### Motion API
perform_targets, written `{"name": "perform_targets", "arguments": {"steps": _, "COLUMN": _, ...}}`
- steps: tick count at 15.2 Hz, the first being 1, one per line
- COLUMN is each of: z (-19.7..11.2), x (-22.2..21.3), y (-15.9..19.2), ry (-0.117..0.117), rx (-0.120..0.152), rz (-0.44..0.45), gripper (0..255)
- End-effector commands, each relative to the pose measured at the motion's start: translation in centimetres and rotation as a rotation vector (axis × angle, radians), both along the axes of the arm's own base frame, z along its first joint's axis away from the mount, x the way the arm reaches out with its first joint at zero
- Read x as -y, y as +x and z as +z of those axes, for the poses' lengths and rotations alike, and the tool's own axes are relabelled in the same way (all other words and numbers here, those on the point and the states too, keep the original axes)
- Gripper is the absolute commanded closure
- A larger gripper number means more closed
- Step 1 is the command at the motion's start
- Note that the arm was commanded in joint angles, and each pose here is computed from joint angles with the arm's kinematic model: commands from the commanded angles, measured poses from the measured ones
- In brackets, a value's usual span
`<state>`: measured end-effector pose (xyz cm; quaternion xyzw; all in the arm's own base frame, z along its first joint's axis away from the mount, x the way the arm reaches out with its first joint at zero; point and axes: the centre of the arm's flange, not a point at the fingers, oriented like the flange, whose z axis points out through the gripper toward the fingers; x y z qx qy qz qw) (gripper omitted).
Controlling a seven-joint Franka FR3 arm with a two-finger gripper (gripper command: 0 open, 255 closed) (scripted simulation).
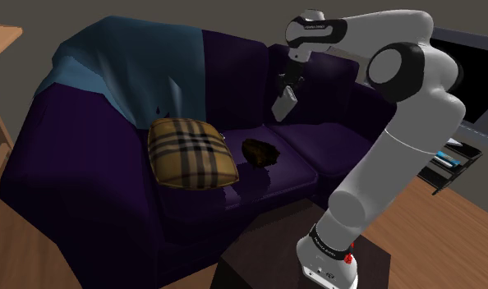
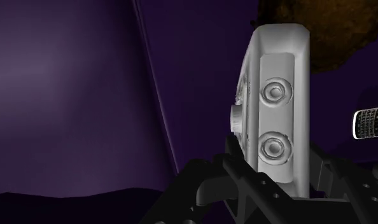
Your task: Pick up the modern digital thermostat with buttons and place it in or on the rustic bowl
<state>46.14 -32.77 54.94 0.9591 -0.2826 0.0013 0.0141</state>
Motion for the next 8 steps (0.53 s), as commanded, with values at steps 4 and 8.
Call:
{"name": "perform_targets", "arguments": {"steps": 4, "z": 1.0, "x": -6.6, "y": -1.0, "ry": -0.001, "rx": 0.0, "rz": -0.001, "gripper": 255}}
{"name": "perform_targets", "arguments": {"steps": 8, "z": 1.7, "x": -11.7, "y": -1.8, "ry": -0.001, "rx": 0.0, "rz": -0.001, "gripper": 255}}
